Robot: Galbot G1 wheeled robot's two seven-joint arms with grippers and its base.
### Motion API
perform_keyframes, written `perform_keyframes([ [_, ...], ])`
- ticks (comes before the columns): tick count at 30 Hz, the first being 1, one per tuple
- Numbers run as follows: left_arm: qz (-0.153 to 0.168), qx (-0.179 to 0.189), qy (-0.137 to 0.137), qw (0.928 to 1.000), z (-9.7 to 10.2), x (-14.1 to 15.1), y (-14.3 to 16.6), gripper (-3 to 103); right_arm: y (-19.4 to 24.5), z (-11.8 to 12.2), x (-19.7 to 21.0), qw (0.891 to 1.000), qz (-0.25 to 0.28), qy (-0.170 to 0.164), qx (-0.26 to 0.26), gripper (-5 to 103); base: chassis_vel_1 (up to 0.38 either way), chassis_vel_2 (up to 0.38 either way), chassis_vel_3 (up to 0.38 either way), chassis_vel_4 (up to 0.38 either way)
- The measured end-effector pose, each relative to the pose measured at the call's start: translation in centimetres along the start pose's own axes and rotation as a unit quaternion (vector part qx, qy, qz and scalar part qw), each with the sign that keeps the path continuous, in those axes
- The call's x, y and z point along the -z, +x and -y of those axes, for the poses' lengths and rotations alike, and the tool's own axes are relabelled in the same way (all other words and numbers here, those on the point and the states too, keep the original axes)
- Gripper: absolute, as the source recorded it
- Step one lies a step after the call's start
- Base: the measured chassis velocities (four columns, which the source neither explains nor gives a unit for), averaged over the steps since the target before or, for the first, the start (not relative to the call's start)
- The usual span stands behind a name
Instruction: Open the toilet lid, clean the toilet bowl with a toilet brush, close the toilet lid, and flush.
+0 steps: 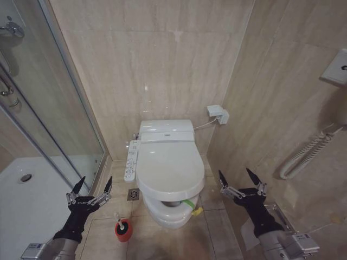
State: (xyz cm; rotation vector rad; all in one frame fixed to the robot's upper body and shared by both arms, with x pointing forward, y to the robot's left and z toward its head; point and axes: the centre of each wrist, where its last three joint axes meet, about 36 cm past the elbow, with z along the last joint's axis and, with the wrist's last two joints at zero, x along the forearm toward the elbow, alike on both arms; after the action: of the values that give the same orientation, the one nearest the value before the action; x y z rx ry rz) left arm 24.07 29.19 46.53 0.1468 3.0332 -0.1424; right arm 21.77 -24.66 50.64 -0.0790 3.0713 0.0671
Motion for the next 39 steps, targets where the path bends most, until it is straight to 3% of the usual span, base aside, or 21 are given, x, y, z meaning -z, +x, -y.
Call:
perform_keyframes([
  [8,0.0,0.0,0.0,1.0,0.0,0.0,0.0,100,0.5,-0.6,-0.3,1.0,0.008,0.007,-0.013,100,0.0,0.0,0.0,0.0],
  [19,0.0,0.0,0.0,1.0,0.0,0.0,0.0,100,1.3,0.5,-0.3,1.0,0.005,0.007,-0.026,100,0.0,0.0,0.0,0.0],
  [39,0.0,0.0,0.0,1.0,0.0,0.0,0.0,100,1.2,0.0,-0.5,0.999,-0.009,-0.022,-0.026,100,0.0,0.0,0.0,0.0],
])
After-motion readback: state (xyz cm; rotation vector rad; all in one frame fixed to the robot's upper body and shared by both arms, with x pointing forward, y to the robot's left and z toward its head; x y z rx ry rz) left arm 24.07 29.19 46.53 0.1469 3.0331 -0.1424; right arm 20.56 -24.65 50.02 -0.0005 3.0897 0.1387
